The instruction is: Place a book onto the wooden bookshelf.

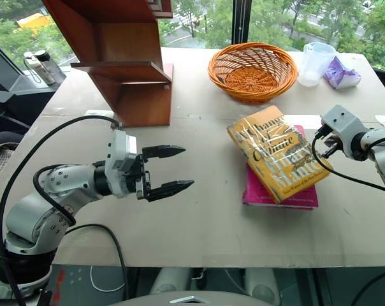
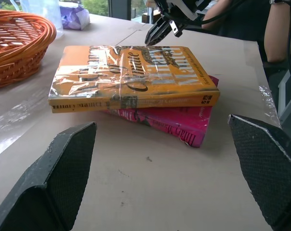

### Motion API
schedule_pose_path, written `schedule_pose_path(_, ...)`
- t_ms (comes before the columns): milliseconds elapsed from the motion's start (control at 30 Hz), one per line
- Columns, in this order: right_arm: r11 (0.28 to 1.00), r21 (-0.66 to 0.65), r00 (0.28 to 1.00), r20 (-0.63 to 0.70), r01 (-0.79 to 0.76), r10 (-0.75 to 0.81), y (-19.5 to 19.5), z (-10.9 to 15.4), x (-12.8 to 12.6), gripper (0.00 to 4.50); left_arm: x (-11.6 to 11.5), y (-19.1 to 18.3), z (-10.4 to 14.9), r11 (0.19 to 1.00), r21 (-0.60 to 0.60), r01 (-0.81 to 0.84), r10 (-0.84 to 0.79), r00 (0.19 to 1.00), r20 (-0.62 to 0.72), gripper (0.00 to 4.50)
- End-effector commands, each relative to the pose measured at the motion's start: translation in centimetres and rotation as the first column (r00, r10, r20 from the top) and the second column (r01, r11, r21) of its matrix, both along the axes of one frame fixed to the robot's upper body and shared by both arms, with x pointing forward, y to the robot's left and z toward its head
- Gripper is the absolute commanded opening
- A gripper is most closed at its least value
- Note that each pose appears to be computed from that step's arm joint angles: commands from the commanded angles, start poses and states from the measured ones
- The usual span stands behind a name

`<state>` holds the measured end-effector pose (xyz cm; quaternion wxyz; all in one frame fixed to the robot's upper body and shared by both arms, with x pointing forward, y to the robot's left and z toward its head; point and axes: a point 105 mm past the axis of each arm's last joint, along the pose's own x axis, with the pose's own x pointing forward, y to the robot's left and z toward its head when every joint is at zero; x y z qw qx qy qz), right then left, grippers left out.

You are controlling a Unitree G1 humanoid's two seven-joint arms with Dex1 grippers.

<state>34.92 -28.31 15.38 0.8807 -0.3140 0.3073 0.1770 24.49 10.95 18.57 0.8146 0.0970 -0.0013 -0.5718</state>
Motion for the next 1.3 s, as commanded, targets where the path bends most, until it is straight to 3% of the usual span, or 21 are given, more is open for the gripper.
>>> schedule_pose_path(33,0.998,0.019,0.997,-0.035,-0.063,0.064,1.4,0.0,-0.1,0.03,-0.6,-0.4,1.0,1.000,-0.018,0.008,-0.007,0.999,0.045,4.50)
schedule_pose_path(167,0.985,0.069,0.983,-0.087,-0.159,0.164,4.6,-1.1,-0.6,0.03,-0.8,0.0,0.7,1.000,-0.011,-0.014,0.015,0.999,0.033,4.50)
schedule_pose_path(467,0.955,0.151,0.962,-0.058,-0.256,0.267,10.2,-1.1,-1.1,0.03,-0.8,0.7,-0.1,0.999,-0.005,-0.050,0.050,0.999,0.007,4.50)
schedule_pose_path(700,0.943,0.126,0.950,0.082,-0.310,0.301,8.6,1.2,-2.0,0.03,0.2,2.2,-1.3,0.987,-0.050,-0.153,0.146,0.982,-0.120,4.50)
schedule_pose_path(833,0.867,0.229,0.893,0.201,-0.442,0.403,7.0,3.4,-6.5,1.14,1.2,3.4,-1.9,0.969,-0.094,-0.230,0.206,0.956,-0.209,4.50)
schedule_pose_path(967,0.815,0.321,0.867,0.302,-0.483,0.396,5.8,5.3,-9.6,2.85,1.9,4.2,-2.9,0.957,-0.103,-0.270,0.214,0.902,-0.374,4.50)
schedule_pose_path(1000,0.803,0.334,0.861,0.321,-0.493,0.395,5.6,5.7,-10.2,3.46,2.0,4.3,-3.2,0.957,-0.100,-0.274,0.209,0.883,-0.419,4.50)
schedule_pose_path(1033,0.795,0.342,0.856,0.333,-0.501,0.396,5.6,5.9,-10.6,3.70,2.2,4.5,-3.4,0.956,-0.095,-0.277,0.208,0.870,-0.448,4.50)
schedule_pose_path(1100,0.752,0.382,0.836,0.355,-0.538,0.418,5.7,6.6,-12.5,4.45,2.9,4.7,-3.5,0.937,-0.140,-0.321,0.175,0.777,-0.604,4.50)
schedule_pose_path(1300,0.689,0.440,0.812,0.407,-0.576,0.419,6.2,7.4,-15.6,4.45,6.3,4.4,-3.5,0.892,-0.202,-0.405,0.081,0.581,-0.810,4.50)
